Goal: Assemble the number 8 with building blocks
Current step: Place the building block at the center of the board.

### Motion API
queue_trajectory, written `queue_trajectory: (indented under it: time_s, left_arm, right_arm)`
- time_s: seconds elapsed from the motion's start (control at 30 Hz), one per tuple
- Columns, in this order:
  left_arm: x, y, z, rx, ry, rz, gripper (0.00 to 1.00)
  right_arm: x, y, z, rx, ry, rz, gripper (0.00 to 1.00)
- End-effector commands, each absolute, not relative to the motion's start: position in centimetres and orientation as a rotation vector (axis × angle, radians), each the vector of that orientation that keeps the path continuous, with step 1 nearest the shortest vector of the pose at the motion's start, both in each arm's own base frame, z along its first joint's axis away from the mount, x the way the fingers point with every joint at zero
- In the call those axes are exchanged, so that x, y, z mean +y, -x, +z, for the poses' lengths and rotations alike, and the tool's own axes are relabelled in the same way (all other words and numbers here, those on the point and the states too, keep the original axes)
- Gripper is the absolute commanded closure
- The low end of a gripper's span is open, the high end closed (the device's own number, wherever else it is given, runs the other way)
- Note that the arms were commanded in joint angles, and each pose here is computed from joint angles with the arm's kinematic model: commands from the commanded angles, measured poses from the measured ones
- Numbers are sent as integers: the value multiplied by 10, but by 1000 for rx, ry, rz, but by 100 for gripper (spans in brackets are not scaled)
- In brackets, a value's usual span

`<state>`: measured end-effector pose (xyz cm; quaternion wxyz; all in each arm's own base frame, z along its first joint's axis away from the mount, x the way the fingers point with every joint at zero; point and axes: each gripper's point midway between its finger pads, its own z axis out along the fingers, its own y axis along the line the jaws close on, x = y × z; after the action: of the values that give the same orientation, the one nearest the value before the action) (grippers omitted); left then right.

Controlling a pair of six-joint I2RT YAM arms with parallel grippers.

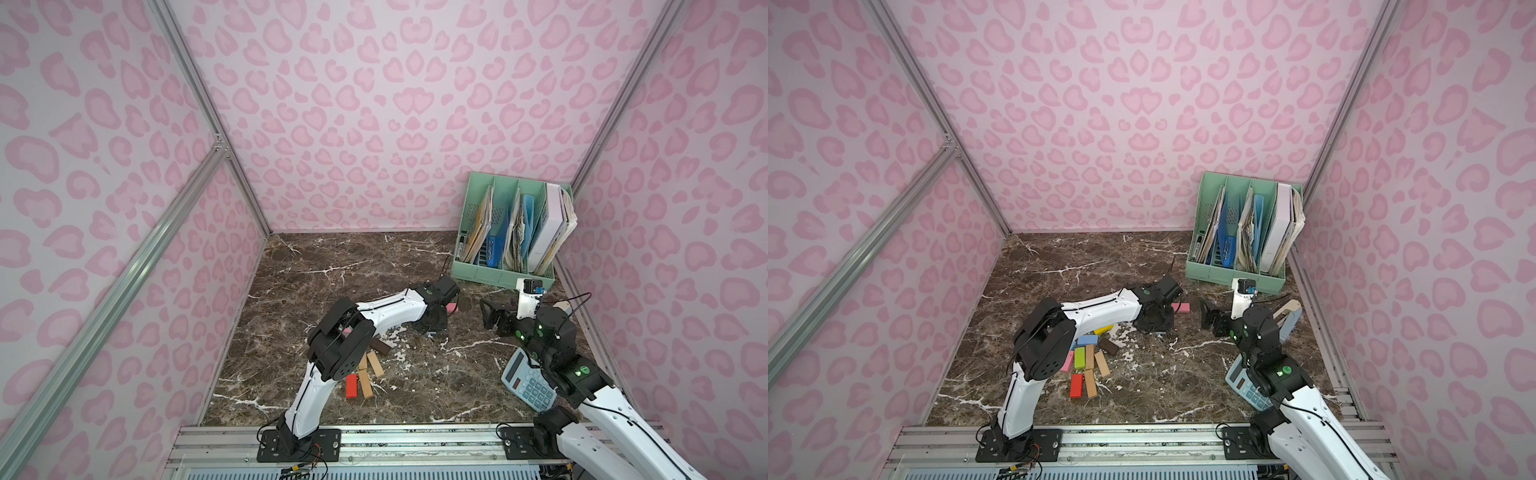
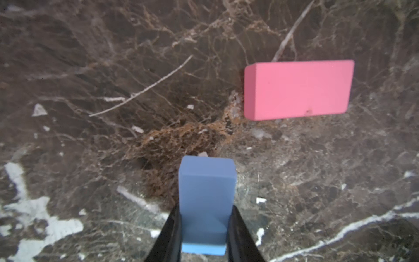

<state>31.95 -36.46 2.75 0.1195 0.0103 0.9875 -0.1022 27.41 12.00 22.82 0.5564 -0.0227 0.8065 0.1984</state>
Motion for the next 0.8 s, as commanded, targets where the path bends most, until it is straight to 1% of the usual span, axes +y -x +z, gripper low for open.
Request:
queue_trajectory:
  time_s: [0.0,0.13,0.23,0.43,0.53,0.63,0.77]
  left_arm:
    - [-370,-315,17,2924,-23,-320,77]
    - [-373,-316,16,2926,-20,-337,64]
    - [-377,-316,19,2922,-20,-363,57]
    - [-379,-319,33,2896,-25,-403,46]
    - [-377,-323,59,2840,-35,-428,41]
    - [-365,-327,95,2761,-57,-431,35]
    - [-335,-330,147,2642,-82,-411,23]
  right_arm:
    - [120,-274,229,1897,57,472,2]
    - [119,-274,226,1905,61,467,2]
    - [118,-274,222,1916,64,461,2]
    - [117,-274,220,1928,65,460,2]
    - [116,-273,218,1940,55,461,2]
    - [116,-274,212,1970,43,458,2]
    - [116,-278,198,2046,3,449,5]
